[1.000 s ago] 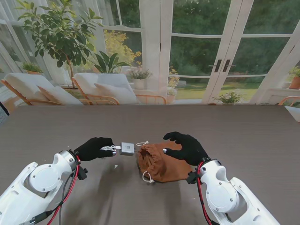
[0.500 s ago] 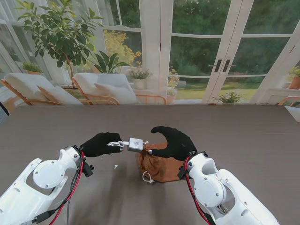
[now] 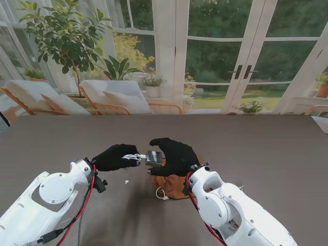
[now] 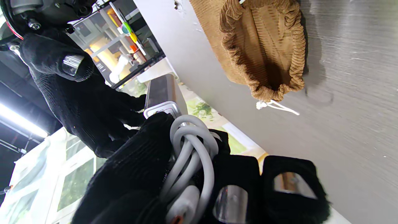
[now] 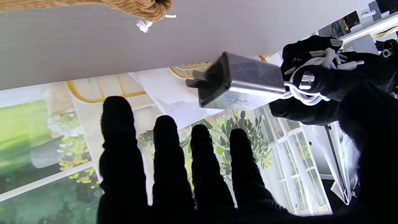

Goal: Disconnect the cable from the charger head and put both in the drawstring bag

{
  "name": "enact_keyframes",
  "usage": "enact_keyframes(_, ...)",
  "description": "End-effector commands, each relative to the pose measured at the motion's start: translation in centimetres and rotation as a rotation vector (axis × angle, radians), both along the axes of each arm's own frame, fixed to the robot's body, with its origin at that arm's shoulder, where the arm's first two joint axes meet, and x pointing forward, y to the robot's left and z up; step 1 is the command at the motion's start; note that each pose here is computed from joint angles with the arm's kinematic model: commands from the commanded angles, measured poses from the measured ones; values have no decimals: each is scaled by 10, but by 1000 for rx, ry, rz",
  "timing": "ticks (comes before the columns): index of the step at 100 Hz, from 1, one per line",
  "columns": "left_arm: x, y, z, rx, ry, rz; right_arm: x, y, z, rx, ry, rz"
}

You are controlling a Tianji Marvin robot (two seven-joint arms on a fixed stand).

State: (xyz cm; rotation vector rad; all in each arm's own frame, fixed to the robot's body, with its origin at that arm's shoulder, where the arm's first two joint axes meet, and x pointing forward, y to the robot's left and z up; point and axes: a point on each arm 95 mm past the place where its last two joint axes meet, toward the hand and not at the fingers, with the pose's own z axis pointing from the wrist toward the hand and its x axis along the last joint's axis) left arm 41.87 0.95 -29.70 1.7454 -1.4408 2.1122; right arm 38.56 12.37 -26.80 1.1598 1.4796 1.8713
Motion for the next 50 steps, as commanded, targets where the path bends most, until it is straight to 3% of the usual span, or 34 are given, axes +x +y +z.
enact_keyframes(1, -1, -7, 6, -8, -3, -26, 1, 3, -1, -22, 14, 14)
enact_keyframes(24, 0, -11, 11, -19, 2, -51, 2, 8, -5, -74, 16, 25)
enact_keyframes(50, 0, -12, 11, -21, 16, -68, 5, 16, -10, -125, -34, 58)
